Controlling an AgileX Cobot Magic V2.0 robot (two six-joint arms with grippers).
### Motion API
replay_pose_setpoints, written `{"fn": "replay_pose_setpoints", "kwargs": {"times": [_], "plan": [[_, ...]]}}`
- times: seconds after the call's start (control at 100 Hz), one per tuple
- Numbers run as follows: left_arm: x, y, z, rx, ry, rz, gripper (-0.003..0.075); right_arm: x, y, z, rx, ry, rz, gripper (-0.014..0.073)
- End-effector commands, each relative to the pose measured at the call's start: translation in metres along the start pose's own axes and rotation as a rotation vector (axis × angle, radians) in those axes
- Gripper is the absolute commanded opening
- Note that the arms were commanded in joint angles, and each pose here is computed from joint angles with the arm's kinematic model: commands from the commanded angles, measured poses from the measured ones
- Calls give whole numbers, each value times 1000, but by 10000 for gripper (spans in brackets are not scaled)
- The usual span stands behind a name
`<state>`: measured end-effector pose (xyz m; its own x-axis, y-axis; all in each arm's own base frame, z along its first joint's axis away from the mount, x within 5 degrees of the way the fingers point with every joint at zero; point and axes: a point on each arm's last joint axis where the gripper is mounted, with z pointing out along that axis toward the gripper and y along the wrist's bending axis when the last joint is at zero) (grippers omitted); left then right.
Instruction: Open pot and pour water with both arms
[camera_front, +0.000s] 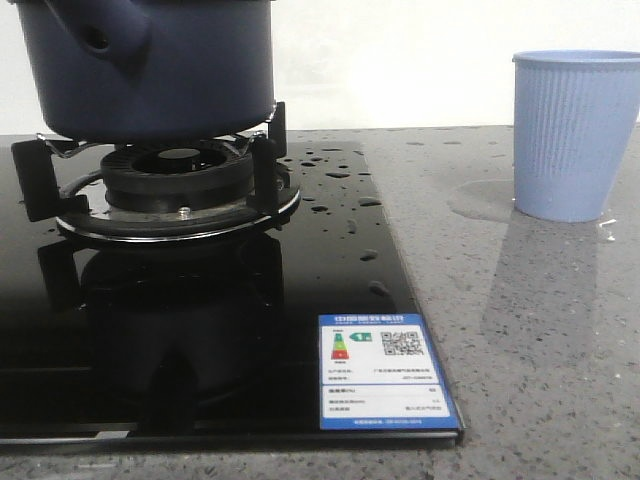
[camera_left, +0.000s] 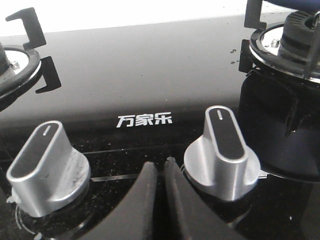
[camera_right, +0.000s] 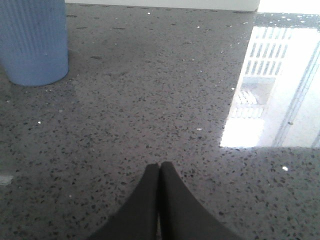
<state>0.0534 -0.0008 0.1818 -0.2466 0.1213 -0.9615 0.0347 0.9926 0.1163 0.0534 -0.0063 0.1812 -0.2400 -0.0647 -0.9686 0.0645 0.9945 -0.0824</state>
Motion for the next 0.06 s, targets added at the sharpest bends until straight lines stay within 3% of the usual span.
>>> {"fn": "replay_pose_setpoints", "kwargs": {"times": [0.0,0.05], "plan": [[5,-1,1,-2,-30,-25,-20,2,0,0,5,-25,-9,-75],[5,-1,1,-2,-30,-25,-20,2,0,0,5,-25,-9,-75]]}}
